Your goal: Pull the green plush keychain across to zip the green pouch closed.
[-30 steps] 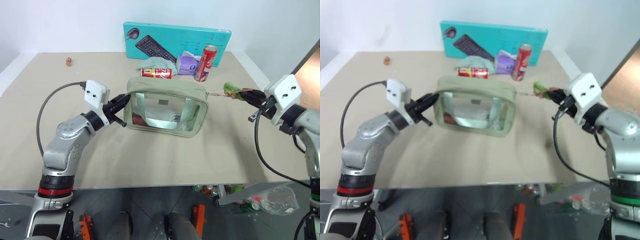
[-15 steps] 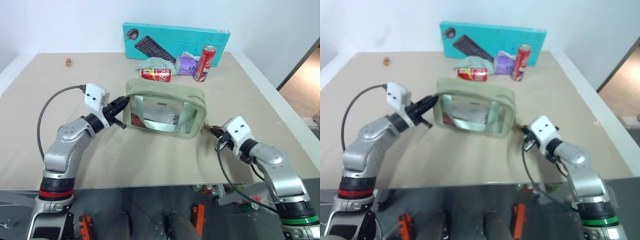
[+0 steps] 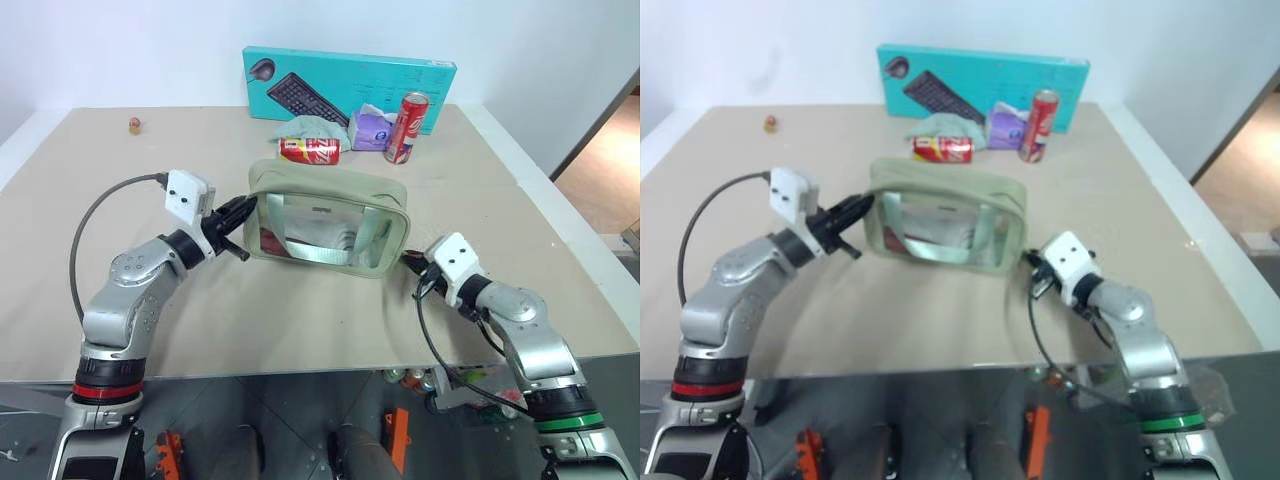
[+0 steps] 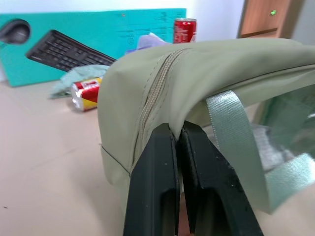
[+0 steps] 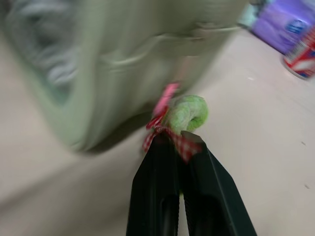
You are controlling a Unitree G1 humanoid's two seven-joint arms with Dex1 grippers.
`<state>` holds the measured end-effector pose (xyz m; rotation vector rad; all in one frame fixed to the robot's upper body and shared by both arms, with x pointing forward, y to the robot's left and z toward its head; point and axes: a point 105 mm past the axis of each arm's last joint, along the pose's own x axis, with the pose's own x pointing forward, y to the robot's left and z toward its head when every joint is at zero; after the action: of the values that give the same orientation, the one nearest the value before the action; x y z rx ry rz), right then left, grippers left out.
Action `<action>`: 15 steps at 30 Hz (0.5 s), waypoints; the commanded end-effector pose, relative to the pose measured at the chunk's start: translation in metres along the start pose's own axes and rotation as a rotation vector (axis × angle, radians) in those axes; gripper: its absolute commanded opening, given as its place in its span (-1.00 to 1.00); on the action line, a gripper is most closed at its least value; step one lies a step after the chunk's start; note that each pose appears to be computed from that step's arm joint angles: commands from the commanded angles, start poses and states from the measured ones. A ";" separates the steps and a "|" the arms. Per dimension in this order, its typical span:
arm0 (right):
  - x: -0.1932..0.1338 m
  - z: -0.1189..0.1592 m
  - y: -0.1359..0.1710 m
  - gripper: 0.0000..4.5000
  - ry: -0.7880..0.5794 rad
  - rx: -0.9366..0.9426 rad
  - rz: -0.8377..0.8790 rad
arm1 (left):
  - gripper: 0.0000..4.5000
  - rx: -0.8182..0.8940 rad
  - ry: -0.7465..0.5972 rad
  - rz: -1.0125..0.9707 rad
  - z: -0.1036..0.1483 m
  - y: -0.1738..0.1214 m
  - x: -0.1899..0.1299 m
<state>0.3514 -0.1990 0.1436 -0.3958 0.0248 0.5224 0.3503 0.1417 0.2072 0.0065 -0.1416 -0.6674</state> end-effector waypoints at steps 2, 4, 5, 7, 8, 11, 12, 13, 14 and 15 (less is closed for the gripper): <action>-0.023 0.065 -0.019 -0.09 -0.232 0.049 0.025 | -0.09 0.011 -0.040 -0.030 0.020 0.001 -0.006; -0.038 0.087 -0.028 0.17 -0.311 0.061 0.030 | 0.17 0.033 -0.053 -0.045 0.031 0.005 -0.007; -0.043 0.094 -0.032 0.31 -0.329 0.054 0.028 | 0.31 0.036 -0.063 -0.058 0.037 0.005 -0.008; -0.051 0.103 -0.040 0.69 -0.332 0.046 0.025 | 0.69 0.031 -0.081 -0.074 0.048 0.009 -0.011; -0.054 0.106 -0.043 0.79 -0.330 0.044 0.025 | 0.80 0.026 -0.089 -0.077 0.053 0.012 -0.013; -0.065 0.111 -0.052 0.98 -0.320 0.058 0.027 | 0.98 0.013 -0.085 -0.090 0.057 0.017 -0.022; -0.068 0.110 -0.052 0.98 -0.311 0.076 0.038 | 0.98 0.019 -0.070 -0.090 0.055 0.019 -0.027; -0.072 0.104 -0.044 0.98 -0.271 0.098 0.089 | 0.98 0.055 -0.027 -0.083 0.048 0.021 -0.035; -0.075 0.099 -0.038 0.98 -0.241 0.115 0.127 | 0.98 0.082 0.004 -0.079 0.043 0.023 -0.040; -0.077 0.092 -0.030 0.98 -0.208 0.112 0.161 | 0.98 0.105 0.050 -0.073 0.034 0.023 -0.046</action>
<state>0.3045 -0.2308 0.2422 -0.2125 -0.1042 0.6665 0.3306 0.1842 0.2320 0.0680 -0.1110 -0.7406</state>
